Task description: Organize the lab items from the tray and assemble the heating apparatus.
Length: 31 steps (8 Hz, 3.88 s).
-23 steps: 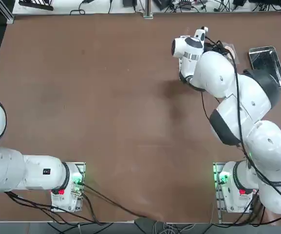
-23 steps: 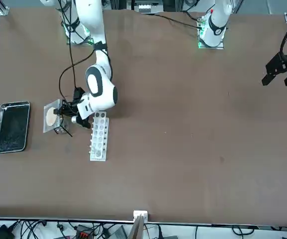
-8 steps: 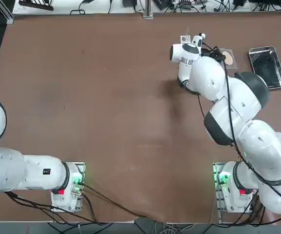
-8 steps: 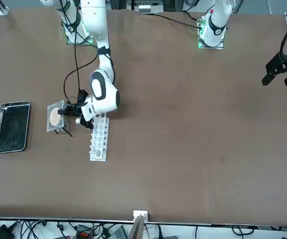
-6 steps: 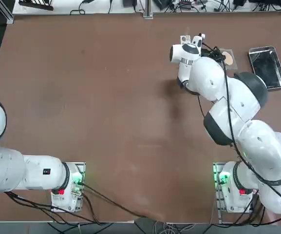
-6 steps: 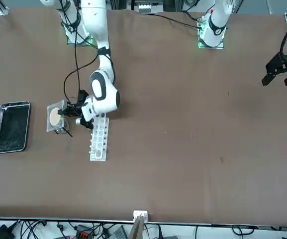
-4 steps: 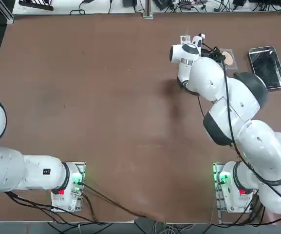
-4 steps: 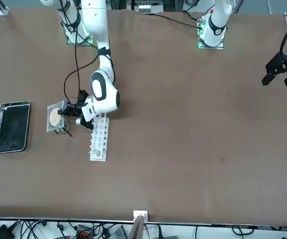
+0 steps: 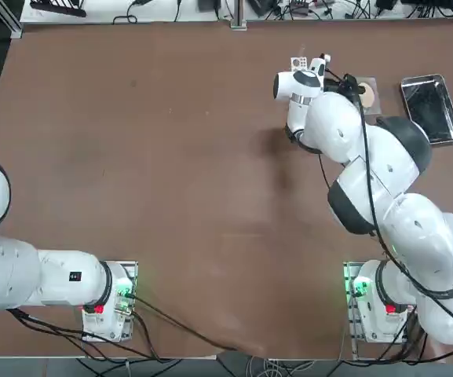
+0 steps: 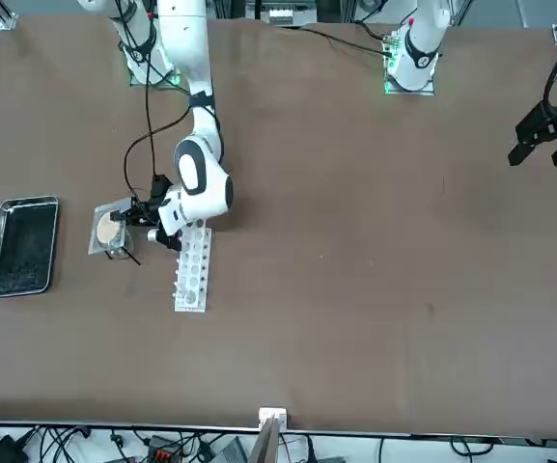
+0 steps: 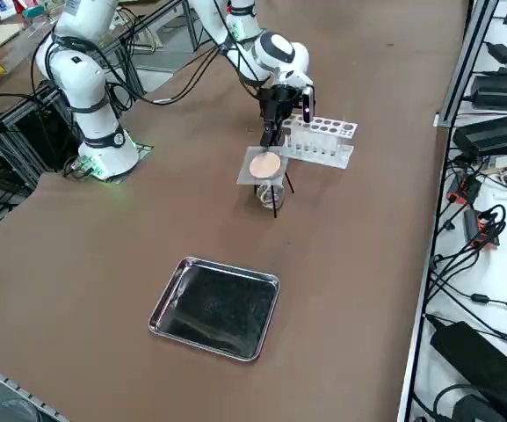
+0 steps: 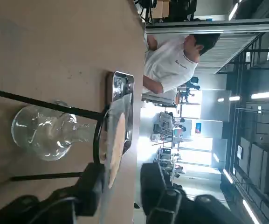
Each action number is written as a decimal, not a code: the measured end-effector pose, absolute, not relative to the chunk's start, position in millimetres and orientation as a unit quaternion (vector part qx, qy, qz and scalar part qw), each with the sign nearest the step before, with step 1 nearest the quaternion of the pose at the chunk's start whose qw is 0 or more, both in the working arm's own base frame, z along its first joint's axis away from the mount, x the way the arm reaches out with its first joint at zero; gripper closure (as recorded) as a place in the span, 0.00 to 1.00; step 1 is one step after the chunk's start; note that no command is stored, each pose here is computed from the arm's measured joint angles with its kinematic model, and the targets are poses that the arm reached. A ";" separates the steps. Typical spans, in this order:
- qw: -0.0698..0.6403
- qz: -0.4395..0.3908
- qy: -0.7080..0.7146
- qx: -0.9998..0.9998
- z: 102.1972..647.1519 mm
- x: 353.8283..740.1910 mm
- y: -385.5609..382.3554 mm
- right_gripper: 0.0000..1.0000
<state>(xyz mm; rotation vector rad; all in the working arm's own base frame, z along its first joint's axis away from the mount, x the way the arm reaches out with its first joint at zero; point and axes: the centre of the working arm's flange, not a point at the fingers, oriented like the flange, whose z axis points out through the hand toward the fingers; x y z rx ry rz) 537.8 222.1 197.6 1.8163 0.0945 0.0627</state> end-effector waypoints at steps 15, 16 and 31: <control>0.587 0.023 0.003 0.809 214.7 556.6 216.9 0.00; 0.586 0.022 0.001 0.810 214.8 557.5 215.7 0.00; 0.487 -0.016 -0.028 0.873 217.3 568.6 231.5 0.00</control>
